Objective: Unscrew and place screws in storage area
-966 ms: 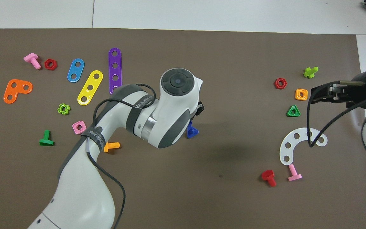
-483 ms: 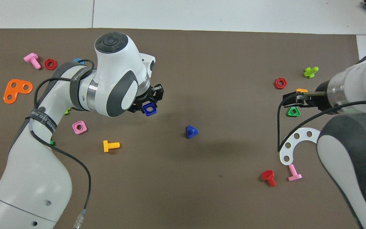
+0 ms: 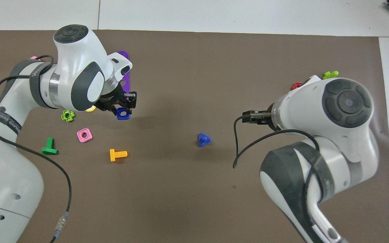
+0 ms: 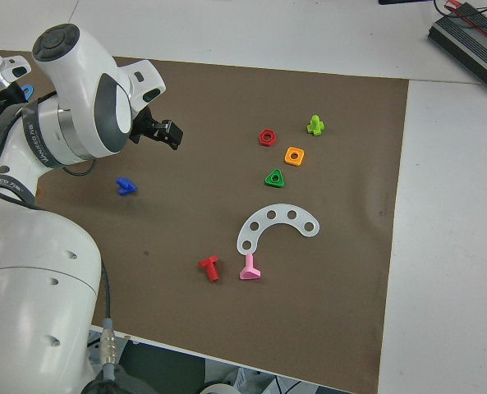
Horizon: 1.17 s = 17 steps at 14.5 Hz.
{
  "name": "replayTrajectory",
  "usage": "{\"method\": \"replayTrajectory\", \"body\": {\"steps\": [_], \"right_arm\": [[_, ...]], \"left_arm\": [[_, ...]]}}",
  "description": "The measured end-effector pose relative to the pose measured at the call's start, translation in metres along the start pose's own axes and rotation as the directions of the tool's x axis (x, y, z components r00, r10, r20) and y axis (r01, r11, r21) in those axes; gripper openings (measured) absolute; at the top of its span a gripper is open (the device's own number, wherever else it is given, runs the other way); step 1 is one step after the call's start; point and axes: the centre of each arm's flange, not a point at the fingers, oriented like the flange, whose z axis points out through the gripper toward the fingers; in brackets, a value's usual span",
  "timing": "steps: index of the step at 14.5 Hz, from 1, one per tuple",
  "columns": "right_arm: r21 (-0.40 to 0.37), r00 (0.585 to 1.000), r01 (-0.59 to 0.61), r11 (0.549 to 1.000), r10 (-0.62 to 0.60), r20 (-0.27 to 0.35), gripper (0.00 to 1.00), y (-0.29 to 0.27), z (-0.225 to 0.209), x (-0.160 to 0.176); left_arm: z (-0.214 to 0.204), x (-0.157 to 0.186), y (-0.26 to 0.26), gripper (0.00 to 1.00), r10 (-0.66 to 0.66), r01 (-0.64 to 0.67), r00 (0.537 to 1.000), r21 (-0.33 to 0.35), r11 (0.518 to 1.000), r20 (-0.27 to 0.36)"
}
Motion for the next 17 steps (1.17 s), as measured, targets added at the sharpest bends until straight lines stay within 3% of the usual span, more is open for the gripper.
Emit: {"method": "replayTrajectory", "body": {"steps": [4,7,10,14,17], "right_arm": [[0.028,1.0,-0.001,1.0,0.001,-0.02,0.91,-0.066,0.058,-0.008],[0.028,0.999,0.017,0.999,-0.016,-0.03,0.89,-0.097,0.099,-0.014],[0.026,0.999,0.044,0.999,-0.043,-0.019,0.82,-0.113,0.124,-0.021],[0.02,0.997,0.07,0.997,-0.07,-0.016,0.76,-0.134,0.147,-0.033],[0.005,0.997,0.072,0.997,-0.072,-0.012,0.74,-0.141,0.16,-0.039]], "left_arm": [[0.037,0.0,-0.027,0.46,0.082,-0.082,0.995,0.015,0.997,-0.064],[0.065,-0.011,-0.032,0.46,0.138,-0.137,0.988,0.025,0.99,-0.07],[0.062,-0.016,-0.035,0.57,0.176,-0.172,0.981,0.053,0.984,-0.077],[0.0,-0.033,-0.05,1.0,0.158,-0.154,0.981,0.049,0.987,-0.11],[-0.083,-0.078,-0.099,1.0,0.141,-0.138,0.983,0.031,0.99,-0.114]]}}
